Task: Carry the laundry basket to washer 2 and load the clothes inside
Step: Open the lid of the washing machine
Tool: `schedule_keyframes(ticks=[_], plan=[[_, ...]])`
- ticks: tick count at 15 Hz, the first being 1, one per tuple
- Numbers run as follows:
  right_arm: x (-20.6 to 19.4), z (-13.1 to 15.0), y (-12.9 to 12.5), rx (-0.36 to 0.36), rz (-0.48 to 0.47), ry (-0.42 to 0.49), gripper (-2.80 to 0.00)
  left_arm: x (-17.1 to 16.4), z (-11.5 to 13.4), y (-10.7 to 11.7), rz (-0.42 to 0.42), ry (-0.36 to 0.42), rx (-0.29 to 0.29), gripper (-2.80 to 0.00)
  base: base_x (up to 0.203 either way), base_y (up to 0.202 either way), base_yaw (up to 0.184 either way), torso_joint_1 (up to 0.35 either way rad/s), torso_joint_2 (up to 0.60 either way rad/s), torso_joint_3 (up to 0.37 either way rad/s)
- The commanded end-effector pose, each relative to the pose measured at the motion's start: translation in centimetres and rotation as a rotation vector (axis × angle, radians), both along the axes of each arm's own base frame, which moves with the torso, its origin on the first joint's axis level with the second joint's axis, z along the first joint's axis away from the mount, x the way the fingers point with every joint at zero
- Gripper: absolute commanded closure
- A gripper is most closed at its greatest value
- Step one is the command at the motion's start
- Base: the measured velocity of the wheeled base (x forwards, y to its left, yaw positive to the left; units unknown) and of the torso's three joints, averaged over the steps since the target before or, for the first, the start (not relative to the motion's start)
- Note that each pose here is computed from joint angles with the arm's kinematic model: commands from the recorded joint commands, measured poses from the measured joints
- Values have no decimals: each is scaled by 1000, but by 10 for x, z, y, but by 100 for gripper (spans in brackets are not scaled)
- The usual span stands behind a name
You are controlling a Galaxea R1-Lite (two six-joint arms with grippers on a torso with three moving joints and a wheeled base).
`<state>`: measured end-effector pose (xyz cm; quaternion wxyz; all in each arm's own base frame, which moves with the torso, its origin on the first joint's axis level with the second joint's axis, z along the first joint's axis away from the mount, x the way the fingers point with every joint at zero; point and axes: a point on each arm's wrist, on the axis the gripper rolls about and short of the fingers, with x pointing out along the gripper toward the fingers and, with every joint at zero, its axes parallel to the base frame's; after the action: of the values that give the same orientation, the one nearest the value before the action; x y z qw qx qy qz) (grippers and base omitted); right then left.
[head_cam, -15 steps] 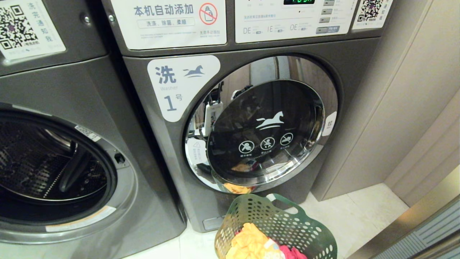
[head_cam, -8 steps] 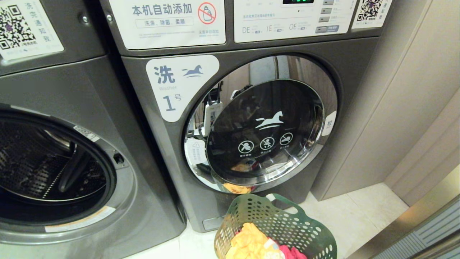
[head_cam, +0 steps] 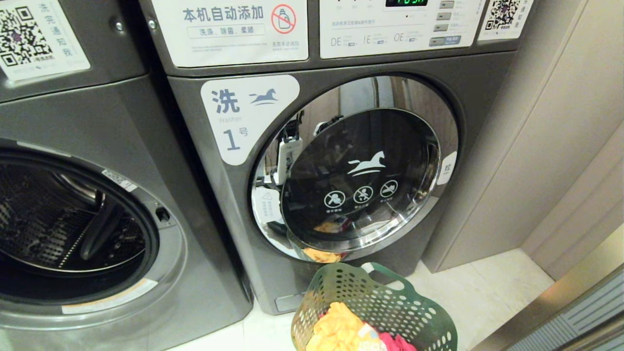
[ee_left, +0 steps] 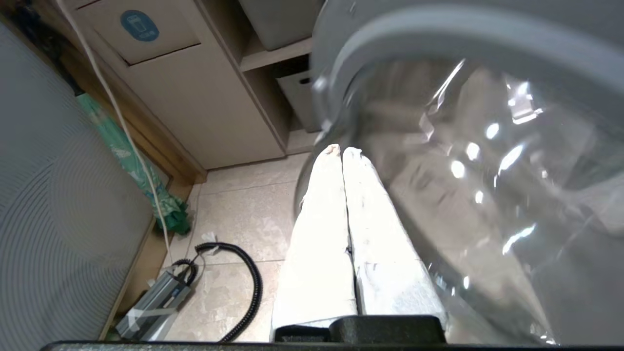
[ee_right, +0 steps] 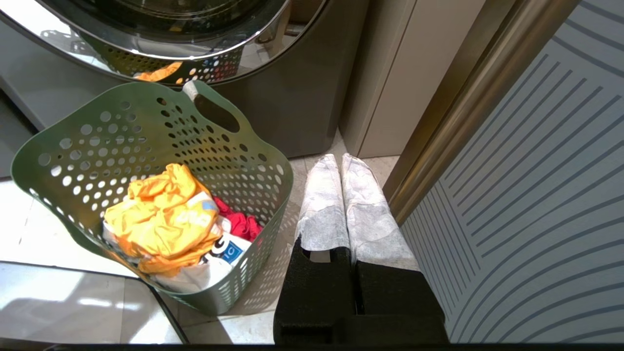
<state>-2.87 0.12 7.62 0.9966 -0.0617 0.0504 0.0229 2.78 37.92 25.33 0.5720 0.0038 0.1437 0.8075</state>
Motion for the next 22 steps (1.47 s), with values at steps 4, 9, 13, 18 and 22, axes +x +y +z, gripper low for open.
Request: schedule_keyframes(ticks=[4, 9, 13, 18, 22], plan=[[0, 0, 0, -1, 1, 2, 0, 1, -7, 2, -2, 4, -21, 0, 0, 0, 0, 0, 0, 0], [0, 0, 0, -1, 1, 2, 0, 2, -7, 3, -6, 2, -20, 0, 0, 0, 0, 0, 0, 0], [0, 0, 0, -1, 1, 3, 0, 2, -6, 3, -5, 1, -13, 0, 0, 0, 0, 0, 0, 0], [0, 0, 0, -1, 1, 2, 0, 1, -3, -8, -12, 0, -13, 0, 0, 0, 0, 0, 0, 0], [0, 0, 0, -1, 1, 4, 0, 17, 15, -71, -150, -14, 14, 0, 0, 0, 0, 0, 0, 0]])
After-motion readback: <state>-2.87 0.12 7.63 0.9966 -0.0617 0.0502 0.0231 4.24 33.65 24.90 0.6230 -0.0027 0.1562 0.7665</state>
